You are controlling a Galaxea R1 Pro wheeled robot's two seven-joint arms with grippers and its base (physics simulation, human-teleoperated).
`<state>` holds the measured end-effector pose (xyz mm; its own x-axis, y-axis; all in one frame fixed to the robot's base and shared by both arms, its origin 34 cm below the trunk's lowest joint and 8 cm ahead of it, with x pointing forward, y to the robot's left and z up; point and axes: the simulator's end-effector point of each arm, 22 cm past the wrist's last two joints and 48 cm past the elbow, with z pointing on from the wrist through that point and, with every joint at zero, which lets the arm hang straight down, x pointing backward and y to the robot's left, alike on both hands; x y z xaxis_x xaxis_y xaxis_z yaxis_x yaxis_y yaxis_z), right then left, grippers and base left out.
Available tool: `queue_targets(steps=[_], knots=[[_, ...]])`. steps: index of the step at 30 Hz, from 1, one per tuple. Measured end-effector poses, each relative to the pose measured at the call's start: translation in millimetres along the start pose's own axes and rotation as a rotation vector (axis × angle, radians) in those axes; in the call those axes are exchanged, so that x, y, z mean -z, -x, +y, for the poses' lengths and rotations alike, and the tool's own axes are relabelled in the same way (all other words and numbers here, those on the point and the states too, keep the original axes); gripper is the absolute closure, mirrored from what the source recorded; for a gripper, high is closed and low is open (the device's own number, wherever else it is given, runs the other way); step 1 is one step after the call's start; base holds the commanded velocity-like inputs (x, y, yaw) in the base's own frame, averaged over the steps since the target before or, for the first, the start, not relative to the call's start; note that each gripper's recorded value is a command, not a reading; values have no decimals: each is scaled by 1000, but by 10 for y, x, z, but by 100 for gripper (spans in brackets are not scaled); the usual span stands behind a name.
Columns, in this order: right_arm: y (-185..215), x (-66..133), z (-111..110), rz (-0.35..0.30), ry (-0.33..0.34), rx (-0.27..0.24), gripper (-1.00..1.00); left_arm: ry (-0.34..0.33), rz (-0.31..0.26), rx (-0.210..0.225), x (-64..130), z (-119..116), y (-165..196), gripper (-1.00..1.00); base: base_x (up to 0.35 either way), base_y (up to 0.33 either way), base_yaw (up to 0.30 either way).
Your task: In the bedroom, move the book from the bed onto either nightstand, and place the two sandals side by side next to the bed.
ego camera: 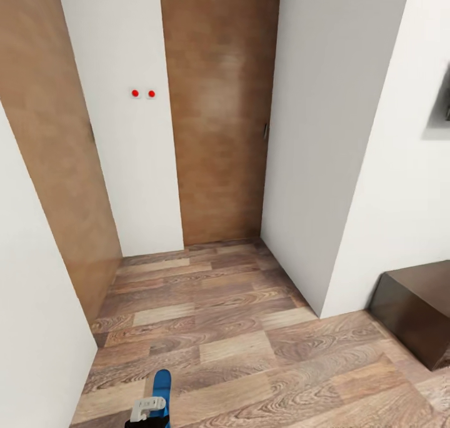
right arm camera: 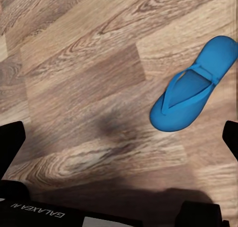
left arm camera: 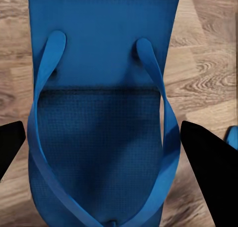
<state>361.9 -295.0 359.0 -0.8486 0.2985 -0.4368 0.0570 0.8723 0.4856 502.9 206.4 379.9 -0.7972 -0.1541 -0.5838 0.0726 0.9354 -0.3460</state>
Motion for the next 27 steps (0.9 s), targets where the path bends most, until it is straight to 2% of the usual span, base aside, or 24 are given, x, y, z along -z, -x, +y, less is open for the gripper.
queue_targets(steps=[5, 13, 21, 27], knots=[[1, -1, 0, 0, 0, 0, -100, 1, 0, 0, 0, 5, -2, 100, 56, 44, -153], [1, -1, 0, 0, 0, 0, -100, 1, 0, 0, 0, 6, 0, 100, 8, 5, -16], [1, 0, 1, 0, 1, 0, -100, 1, -1, -1, 3, 7, 2, 100, 197, 115, -1], [1, -1, 0, 0, 0, 0, -100, 0, 0, 0, 0, 4, 1, 100, 49, 25, 0]])
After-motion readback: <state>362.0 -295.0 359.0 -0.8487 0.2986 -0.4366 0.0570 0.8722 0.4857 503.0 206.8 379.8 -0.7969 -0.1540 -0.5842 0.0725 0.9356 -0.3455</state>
